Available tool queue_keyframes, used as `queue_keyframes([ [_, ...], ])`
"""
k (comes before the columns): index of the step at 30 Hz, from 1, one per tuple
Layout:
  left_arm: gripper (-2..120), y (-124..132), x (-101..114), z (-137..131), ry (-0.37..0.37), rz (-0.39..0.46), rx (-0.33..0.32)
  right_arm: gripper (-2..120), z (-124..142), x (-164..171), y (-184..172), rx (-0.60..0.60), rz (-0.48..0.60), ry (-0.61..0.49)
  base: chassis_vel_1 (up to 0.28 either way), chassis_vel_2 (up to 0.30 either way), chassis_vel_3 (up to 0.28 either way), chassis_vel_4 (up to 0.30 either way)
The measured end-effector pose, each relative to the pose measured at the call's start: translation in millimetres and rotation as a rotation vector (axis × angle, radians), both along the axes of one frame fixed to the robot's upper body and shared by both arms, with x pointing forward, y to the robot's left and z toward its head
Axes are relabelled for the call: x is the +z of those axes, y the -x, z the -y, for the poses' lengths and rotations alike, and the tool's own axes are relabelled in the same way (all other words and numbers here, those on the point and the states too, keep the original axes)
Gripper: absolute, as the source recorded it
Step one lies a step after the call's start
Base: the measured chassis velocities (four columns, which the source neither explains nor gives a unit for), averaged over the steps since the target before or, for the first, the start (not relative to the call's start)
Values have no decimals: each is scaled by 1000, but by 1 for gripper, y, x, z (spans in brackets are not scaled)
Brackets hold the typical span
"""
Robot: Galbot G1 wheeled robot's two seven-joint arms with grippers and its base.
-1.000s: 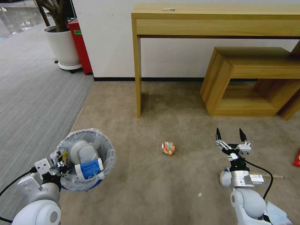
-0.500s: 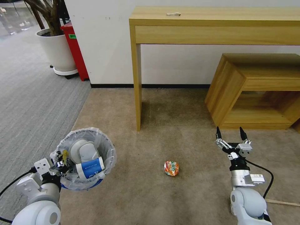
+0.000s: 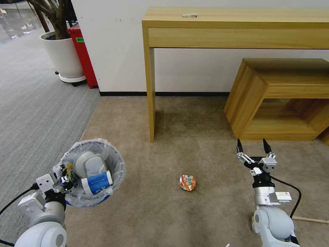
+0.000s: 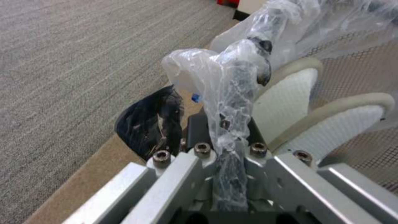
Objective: Pick up the trash bin and place the garbage on the floor into it.
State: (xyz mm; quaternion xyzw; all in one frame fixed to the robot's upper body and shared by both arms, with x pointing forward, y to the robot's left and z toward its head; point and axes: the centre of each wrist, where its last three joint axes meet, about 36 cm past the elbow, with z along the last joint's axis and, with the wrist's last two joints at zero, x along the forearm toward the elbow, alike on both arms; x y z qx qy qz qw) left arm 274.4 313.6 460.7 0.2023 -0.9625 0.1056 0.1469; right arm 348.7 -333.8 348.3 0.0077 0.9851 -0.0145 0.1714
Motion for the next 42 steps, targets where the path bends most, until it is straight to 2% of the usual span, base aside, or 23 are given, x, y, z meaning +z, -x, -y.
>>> queue_keyframes([
  [19,1,-1,-3,1,0,13,-5,100,1,0,-1,0,1,-1,-10,-11,-12,-14],
  [42,1,2,-5,3,-3,30,-29,100,5,1,1,-15,3,17,-97,-103,-102,-102],
])
